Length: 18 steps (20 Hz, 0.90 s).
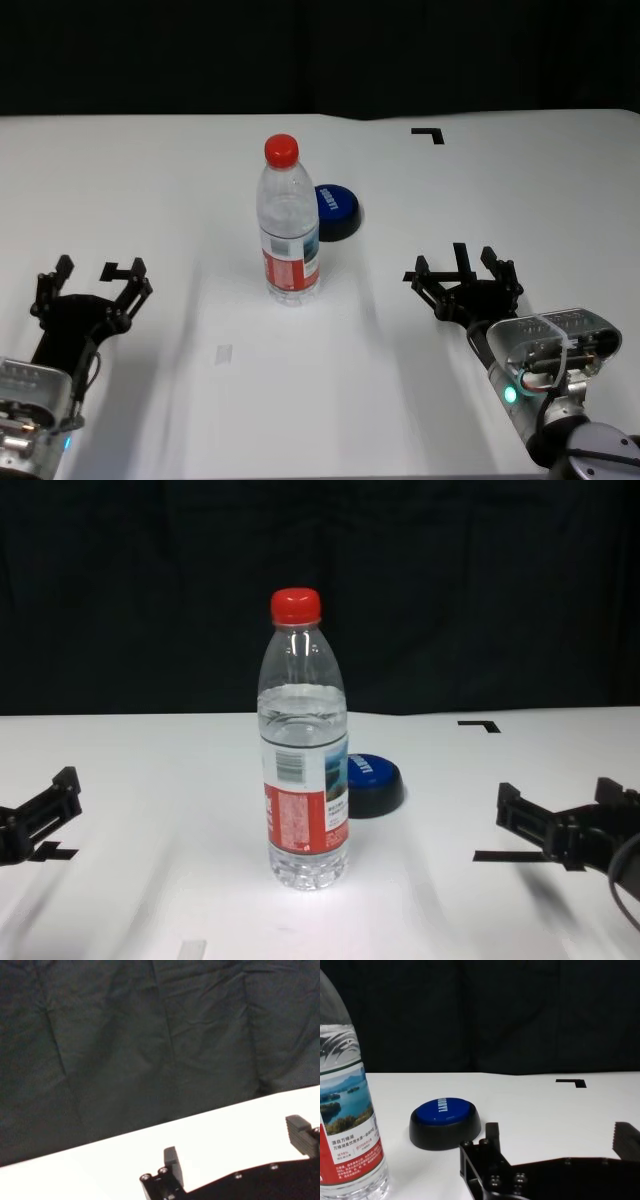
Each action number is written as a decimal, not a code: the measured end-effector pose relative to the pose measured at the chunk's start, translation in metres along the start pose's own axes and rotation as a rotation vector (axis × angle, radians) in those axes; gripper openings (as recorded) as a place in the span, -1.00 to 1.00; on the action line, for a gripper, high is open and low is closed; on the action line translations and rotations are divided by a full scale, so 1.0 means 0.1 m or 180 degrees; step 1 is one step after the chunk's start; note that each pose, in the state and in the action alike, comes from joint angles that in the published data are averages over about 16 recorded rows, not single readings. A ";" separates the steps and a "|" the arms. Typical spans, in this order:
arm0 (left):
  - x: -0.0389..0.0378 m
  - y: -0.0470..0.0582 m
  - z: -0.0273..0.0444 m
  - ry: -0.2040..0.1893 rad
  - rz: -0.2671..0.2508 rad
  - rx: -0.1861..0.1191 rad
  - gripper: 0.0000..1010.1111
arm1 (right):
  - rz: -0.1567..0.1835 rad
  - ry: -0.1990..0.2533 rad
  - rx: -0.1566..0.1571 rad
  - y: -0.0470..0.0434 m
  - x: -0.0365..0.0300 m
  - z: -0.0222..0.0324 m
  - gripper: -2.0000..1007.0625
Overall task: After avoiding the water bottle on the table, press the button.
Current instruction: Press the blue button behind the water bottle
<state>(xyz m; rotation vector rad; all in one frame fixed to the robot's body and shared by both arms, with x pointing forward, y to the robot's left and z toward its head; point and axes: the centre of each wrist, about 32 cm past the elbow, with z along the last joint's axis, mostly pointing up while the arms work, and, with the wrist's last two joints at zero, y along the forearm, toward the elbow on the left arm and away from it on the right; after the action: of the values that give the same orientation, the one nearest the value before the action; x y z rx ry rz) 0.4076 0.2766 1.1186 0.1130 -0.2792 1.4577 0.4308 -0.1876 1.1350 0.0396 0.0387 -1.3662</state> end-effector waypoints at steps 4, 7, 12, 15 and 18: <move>-0.020 0.02 0.001 -0.0005 -0.0007 0.0006 0.99 | 0.0000 0.0000 0.0000 0.000 0.000 0.000 0.99; -0.032 0.02 0.004 -0.0012 -0.0018 0.0005 0.99 | 0.0000 0.0000 0.0000 0.000 0.000 0.000 0.99; -0.047 0.01 0.009 -0.0025 -0.0033 0.0003 0.99 | 0.0000 0.0000 0.0000 0.000 0.000 0.000 0.99; -0.047 0.01 0.009 -0.0033 -0.0034 0.0004 0.99 | 0.0000 0.0000 0.0000 0.000 0.000 0.000 0.99; -0.045 0.01 0.008 -0.0029 -0.0034 0.0003 0.99 | 0.0000 0.0000 0.0000 0.000 0.000 0.000 0.99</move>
<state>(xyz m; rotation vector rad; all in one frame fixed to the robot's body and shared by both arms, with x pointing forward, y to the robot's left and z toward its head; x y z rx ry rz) 0.4060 0.2721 1.1181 0.1219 -0.2850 1.4471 0.4308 -0.1876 1.1350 0.0397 0.0387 -1.3662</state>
